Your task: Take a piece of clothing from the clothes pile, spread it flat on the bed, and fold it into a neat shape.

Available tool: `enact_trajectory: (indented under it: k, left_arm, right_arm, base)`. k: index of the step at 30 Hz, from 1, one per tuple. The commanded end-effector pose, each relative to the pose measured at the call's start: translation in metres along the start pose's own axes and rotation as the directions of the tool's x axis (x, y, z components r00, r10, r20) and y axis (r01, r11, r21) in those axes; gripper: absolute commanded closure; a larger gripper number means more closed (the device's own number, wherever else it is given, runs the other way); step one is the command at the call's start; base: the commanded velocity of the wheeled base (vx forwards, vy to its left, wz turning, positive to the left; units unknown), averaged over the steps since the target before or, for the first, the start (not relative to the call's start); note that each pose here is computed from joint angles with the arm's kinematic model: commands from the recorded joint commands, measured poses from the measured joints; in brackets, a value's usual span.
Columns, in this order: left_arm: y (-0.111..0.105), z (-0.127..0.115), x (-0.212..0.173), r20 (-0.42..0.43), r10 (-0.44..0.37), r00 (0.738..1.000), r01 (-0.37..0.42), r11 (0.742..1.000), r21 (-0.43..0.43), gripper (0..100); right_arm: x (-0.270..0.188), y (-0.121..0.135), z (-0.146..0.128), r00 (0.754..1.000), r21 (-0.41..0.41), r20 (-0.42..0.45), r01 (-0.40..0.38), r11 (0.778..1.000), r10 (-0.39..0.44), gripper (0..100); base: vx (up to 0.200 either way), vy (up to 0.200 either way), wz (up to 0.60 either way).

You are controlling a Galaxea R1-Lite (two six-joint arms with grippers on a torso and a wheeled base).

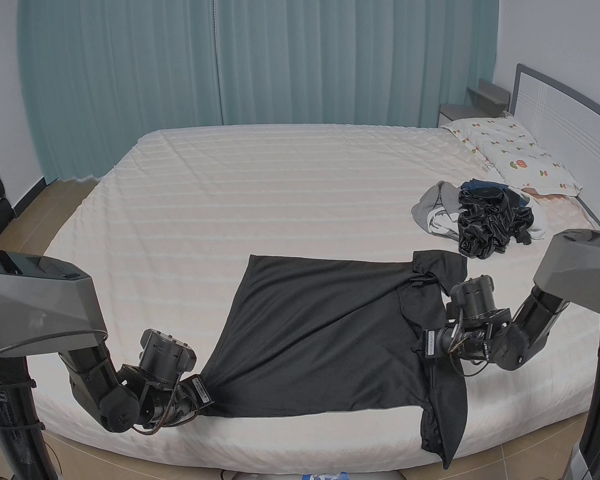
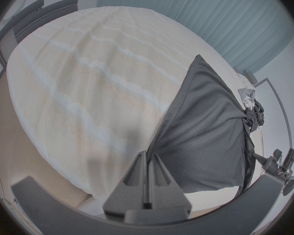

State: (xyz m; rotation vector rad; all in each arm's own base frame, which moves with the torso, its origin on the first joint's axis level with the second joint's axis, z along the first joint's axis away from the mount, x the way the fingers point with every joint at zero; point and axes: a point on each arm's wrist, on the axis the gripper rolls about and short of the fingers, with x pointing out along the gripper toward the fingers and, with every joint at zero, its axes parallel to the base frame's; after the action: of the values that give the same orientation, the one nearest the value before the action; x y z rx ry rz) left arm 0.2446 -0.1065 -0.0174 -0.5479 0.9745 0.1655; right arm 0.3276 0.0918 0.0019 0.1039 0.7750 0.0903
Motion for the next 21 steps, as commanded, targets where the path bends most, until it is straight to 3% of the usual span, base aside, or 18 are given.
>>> enact_trajectory:
  k: [1, 11, 21]
  left_arm:
    - [0.001, -0.001, 0.001, -0.004, 0.005, 1.0, -0.005, 1.0, 0.0, 100]
    - [0.002, -0.002, 0.001, -0.011, 0.011, 1.0, -0.011, 1.0, 0.003, 100]
    - [0.003, -0.004, 0.0, -0.016, 0.016, 1.0, -0.016, 1.0, 0.006, 100]
  right_arm:
    - [-0.032, -0.035, 0.012, 0.998, 0.077, 0.045, 0.037, 0.996, -0.04, 100]
    - [-0.074, -0.126, -0.006, 0.997, 0.229, 0.031, 0.067, 0.971, -0.076, 100]
    - [-0.056, -0.168, -0.026, 0.995, 0.29, 0.023, 0.084, 0.953, -0.095, 100]
  base:
    - [0.0, 0.0, 0.0]
    - [0.0, 0.0, 0.0]
    - [0.0, 0.0, 0.0]
